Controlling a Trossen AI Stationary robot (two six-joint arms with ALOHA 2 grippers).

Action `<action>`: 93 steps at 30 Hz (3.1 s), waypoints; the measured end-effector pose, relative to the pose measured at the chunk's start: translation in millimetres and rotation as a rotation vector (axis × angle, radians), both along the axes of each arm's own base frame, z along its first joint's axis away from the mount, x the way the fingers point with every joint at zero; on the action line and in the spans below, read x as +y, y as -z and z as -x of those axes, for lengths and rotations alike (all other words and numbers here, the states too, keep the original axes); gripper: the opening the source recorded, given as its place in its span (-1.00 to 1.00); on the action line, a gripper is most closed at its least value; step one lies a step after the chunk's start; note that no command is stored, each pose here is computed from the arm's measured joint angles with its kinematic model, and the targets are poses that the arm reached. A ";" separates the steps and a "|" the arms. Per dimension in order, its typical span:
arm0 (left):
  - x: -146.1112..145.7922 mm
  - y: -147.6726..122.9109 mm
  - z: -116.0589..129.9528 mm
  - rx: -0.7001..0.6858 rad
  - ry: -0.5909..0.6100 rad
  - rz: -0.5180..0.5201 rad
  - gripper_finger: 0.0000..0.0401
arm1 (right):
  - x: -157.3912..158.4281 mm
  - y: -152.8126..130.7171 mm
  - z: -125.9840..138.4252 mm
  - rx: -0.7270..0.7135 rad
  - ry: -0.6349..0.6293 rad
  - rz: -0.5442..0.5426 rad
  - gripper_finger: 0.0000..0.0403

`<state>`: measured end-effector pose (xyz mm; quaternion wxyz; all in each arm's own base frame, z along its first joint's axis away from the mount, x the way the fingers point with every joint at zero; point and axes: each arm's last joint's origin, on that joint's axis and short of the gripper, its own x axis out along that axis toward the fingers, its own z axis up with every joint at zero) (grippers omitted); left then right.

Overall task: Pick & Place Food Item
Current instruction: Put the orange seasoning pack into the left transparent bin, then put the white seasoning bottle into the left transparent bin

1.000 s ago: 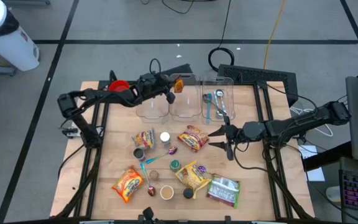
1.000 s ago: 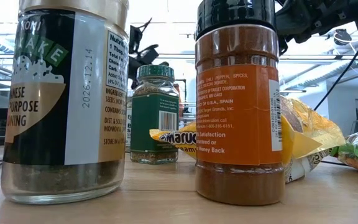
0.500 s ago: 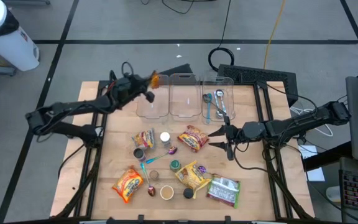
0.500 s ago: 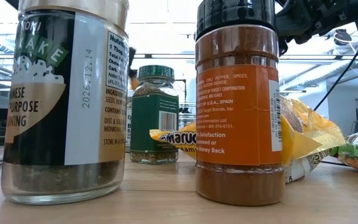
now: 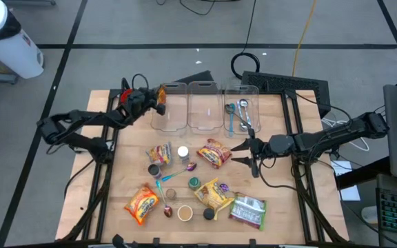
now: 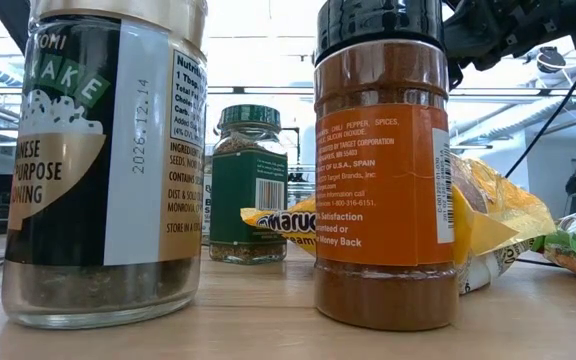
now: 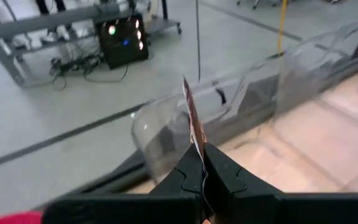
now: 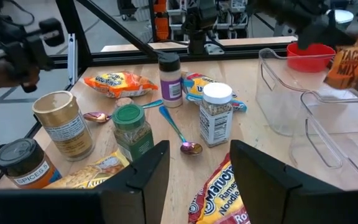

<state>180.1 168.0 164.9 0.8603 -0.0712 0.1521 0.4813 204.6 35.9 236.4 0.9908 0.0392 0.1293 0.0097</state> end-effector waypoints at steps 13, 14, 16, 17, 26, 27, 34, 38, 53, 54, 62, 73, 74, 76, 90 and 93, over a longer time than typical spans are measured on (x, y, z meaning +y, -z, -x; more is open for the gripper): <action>5.3 22.3 -6.6 0.021 -0.012 0.058 -0.96 | 0.0 0.1 0.0 0.001 0.000 0.000 -0.21; 5.3 21.9 -6.5 0.025 -0.010 0.054 -0.96 | 0.0 0.1 0.0 0.001 0.000 0.000 -0.21; 5.0 20.6 -5.7 0.027 -0.024 0.049 -0.96 | 0.1 0.1 0.0 0.001 0.000 0.000 -0.21; 4.4 19.7 -5.9 0.027 -0.029 0.045 -0.94 | 0.0 0.1 0.0 0.001 0.000 0.000 -0.21; -2.4 1.9 -3.0 -0.010 -0.023 0.009 -0.42 | 0.1 0.2 0.0 0.002 -0.003 -0.001 -0.21; -4.2 -1.5 -2.1 -0.019 -0.019 0.008 -0.35 | 0.1 0.2 0.0 0.002 -0.003 -0.001 -0.21; -30.8 -28.3 -2.8 -0.114 0.163 0.031 0.04 | 0.1 0.3 0.0 0.003 -0.004 -0.001 -0.21; -52.2 -44.4 -3.4 -0.174 0.348 0.043 0.14 | 0.2 0.4 0.1 0.004 -0.004 -0.001 -0.21; -158.3 -101.3 -37.9 0.112 0.842 0.153 0.17 | 0.1 0.6 0.0 0.005 -0.005 0.006 -0.21; -164.2 -102.7 -42.2 0.160 0.841 0.145 0.18 | 0.2 0.6 0.0 0.005 -0.006 0.006 -0.21; -189.6 -89.5 -87.2 0.272 0.870 0.201 0.45 | -0.3 9.9 2.5 -0.021 -0.006 0.002 -0.21; -181.1 -53.7 -106.8 0.397 0.809 0.274 0.65 | -0.4 10.6 2.9 -0.050 -0.006 -0.004 -0.21; -180.3 -51.5 -107.5 0.405 0.803 0.282 0.64 | -0.4 10.3 2.8 -0.053 -0.006 -0.004 -0.21; -179.3 -47.9 -109.3 0.408 0.803 0.300 0.61 | -0.4 10.3 2.8 -0.054 -0.006 -0.005 -0.21; -179.3 -40.6 -111.3 0.411 0.798 0.368 0.31 | -0.4 10.0 2.8 -0.056 -0.006 -0.005 -0.21; -179.8 -40.6 -111.4 0.395 0.797 0.396 0.14 | -0.4 10.0 2.8 -0.056 -0.006 -0.005 -0.21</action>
